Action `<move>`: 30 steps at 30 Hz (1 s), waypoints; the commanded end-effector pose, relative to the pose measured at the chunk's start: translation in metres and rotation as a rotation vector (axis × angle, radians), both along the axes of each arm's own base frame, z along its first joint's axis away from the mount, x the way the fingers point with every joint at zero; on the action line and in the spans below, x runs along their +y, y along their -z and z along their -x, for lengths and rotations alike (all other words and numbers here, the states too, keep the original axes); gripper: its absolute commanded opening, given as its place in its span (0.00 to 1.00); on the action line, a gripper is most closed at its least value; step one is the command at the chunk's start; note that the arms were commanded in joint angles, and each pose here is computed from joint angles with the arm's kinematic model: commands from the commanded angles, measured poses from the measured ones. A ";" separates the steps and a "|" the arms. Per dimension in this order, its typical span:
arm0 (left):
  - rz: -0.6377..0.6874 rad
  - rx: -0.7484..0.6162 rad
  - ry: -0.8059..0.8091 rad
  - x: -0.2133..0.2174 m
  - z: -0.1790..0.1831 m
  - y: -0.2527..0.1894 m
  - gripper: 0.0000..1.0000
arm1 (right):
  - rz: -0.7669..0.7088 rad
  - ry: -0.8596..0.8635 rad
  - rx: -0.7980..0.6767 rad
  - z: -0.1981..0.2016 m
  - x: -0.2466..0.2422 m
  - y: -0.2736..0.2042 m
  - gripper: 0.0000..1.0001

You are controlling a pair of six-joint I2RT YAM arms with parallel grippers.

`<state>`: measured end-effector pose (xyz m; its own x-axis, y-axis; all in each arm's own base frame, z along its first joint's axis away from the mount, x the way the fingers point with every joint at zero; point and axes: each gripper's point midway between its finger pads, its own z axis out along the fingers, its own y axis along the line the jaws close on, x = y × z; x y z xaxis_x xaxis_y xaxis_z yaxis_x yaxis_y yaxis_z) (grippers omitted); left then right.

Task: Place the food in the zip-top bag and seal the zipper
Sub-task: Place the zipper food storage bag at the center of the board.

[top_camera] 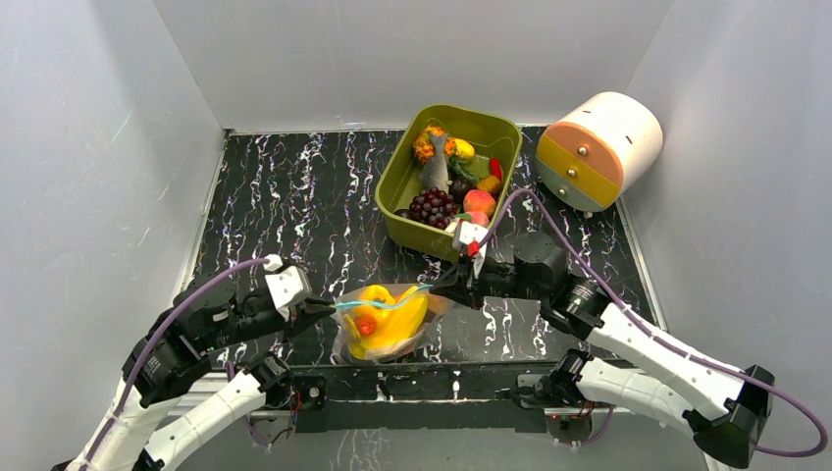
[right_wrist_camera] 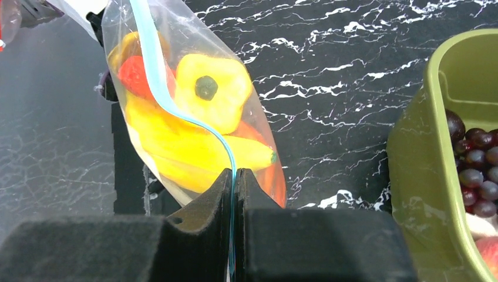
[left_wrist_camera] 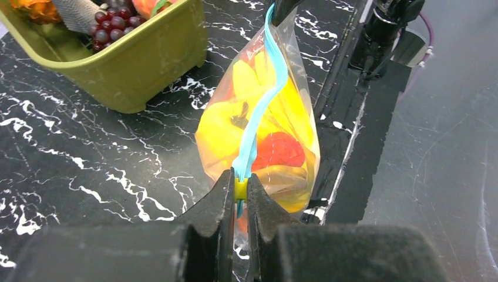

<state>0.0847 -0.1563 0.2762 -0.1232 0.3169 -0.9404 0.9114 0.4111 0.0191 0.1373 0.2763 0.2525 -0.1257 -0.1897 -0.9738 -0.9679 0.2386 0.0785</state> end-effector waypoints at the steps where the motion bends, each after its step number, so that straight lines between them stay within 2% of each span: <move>1: 0.022 -0.026 -0.074 0.002 -0.014 -0.008 0.00 | -0.137 -0.012 -0.177 -0.018 0.018 -0.037 0.00; 5: -0.002 -0.033 -0.146 0.001 -0.034 0.001 0.00 | -0.130 0.041 -0.226 -0.044 0.031 -0.034 0.02; 10: -0.038 -0.029 -0.311 0.007 -0.067 0.013 0.00 | -0.074 0.041 -0.227 -0.062 0.047 -0.005 0.05; 12: -0.048 -0.052 -0.391 0.014 -0.080 0.014 0.00 | -0.095 0.079 -0.243 -0.072 0.051 -0.006 0.10; 16: -0.095 -0.113 -0.548 0.034 -0.104 0.017 0.00 | -0.114 0.184 -0.267 -0.094 0.050 -0.020 0.32; 21: -0.165 -0.144 -0.613 0.047 -0.114 0.023 0.00 | -0.126 0.240 -0.244 -0.097 0.042 -0.030 0.55; 24: -0.231 -0.167 -0.679 0.062 -0.119 0.028 0.00 | -0.163 0.244 -0.228 -0.088 0.035 -0.038 0.74; 26: -0.272 -0.185 -0.724 0.073 -0.122 0.032 0.00 | -0.186 0.263 -0.232 -0.084 0.027 -0.048 0.96; 30: -0.303 -0.215 -0.758 0.078 -0.128 0.036 0.00 | -0.234 0.303 -0.281 -0.076 0.007 -0.075 0.98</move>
